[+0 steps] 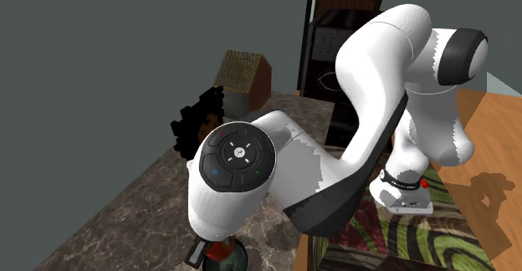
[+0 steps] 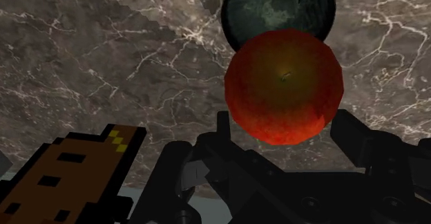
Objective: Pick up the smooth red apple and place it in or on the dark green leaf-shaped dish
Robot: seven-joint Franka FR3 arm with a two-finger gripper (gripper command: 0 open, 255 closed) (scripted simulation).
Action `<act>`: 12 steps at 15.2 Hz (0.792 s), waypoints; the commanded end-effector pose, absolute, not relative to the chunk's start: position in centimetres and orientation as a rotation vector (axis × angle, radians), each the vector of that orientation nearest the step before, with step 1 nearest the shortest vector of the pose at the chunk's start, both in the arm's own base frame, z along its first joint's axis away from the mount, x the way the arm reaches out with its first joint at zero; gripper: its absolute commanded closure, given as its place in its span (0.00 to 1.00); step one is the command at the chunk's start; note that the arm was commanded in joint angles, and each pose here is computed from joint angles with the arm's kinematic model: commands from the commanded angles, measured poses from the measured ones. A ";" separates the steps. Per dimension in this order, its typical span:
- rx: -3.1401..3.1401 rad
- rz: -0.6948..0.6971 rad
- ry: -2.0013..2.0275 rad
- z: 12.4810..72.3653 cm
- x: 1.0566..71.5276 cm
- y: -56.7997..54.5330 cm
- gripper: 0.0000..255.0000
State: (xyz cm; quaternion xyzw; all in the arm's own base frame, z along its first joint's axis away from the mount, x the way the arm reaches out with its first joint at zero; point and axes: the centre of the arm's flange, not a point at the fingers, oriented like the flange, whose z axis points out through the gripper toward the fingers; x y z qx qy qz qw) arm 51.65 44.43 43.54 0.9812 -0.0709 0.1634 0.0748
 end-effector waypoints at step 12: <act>2.944 0.491 -0.213 38.1 51.8 44.5 1.00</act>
